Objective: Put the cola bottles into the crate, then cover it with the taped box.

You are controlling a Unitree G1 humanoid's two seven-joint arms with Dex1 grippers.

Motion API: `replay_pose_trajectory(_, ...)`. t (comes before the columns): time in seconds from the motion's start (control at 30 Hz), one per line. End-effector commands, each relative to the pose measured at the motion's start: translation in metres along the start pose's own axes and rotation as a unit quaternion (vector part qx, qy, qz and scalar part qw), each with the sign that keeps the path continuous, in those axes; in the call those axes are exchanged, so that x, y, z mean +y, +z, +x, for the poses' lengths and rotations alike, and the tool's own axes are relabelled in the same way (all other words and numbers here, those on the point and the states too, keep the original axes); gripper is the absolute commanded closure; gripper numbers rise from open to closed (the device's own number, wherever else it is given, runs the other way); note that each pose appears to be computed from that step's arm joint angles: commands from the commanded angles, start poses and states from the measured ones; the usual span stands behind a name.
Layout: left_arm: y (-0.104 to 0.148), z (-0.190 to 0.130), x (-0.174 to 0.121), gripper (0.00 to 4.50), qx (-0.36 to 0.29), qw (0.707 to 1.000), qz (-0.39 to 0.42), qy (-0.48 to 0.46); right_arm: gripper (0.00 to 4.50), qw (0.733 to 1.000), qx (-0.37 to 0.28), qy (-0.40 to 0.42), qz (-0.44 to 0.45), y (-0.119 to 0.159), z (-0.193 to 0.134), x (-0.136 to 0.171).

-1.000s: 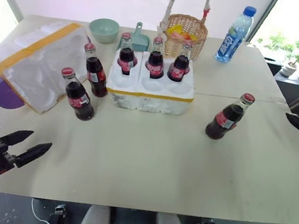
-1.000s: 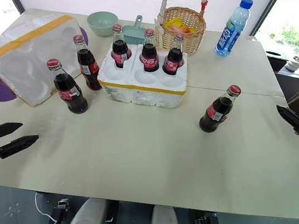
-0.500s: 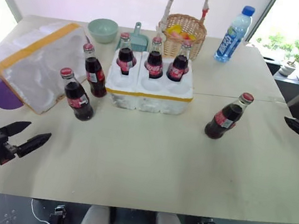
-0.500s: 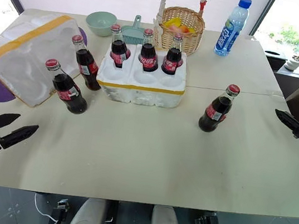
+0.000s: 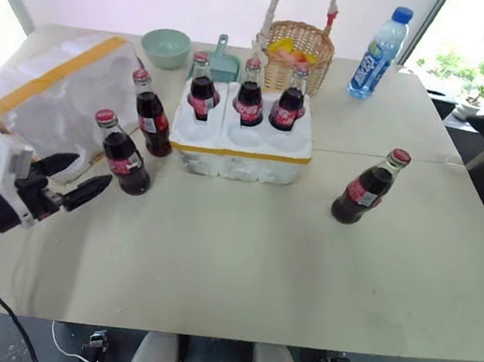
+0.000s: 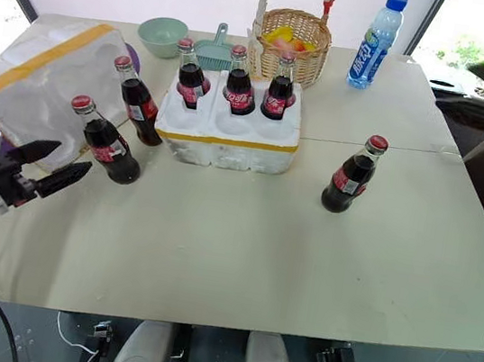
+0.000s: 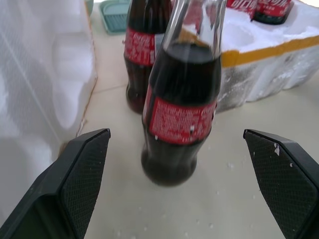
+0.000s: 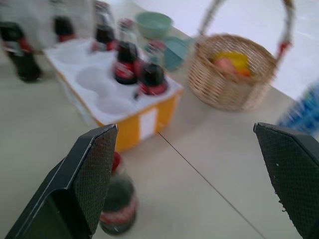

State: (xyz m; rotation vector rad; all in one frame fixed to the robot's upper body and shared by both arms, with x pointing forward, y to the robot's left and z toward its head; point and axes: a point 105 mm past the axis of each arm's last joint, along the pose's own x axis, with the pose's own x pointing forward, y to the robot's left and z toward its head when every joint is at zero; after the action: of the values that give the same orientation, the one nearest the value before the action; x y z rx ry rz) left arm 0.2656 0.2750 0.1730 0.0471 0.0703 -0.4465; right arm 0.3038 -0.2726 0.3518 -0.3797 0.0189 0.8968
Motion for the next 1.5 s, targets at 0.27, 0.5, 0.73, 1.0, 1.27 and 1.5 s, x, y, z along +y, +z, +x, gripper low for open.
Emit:
replay_pose_trajectory(0.27,0.004,0.023,-0.001,0.02,-0.012,0.999,0.038,-0.014,0.0,0.979,-0.049,0.199,-0.015,0.059,0.029,0.081)
replay_pose_trajectory(0.5,-0.006,0.049,0.0,0.02,-0.004,0.998,0.048,-0.035,0.0,0.97,-0.05,0.236,-0.024,0.058,0.042,0.104)
replay_pose_trajectory(0.73,-0.016,0.074,0.003,0.02,0.0,0.997,0.06,-0.044,0.0,0.969,-0.057,0.241,-0.015,0.056,0.049,0.11)
replay_pose_trajectory(1.0,-0.005,0.062,-0.008,1.67,0.003,0.993,0.058,-0.104,0.0,0.974,-0.051,0.222,-0.013,0.048,0.05,0.11)
replay_pose_trajectory(1.27,0.076,0.049,-0.067,1.67,-0.056,0.954,-0.007,-0.295,0.0,0.98,-0.036,0.194,-0.015,0.036,0.057,0.105)
replay_pose_trajectory(1.5,0.146,0.123,-0.089,1.67,-0.162,0.954,-0.01,-0.253,0.0,0.981,-0.035,0.189,-0.023,0.033,0.059,0.107)
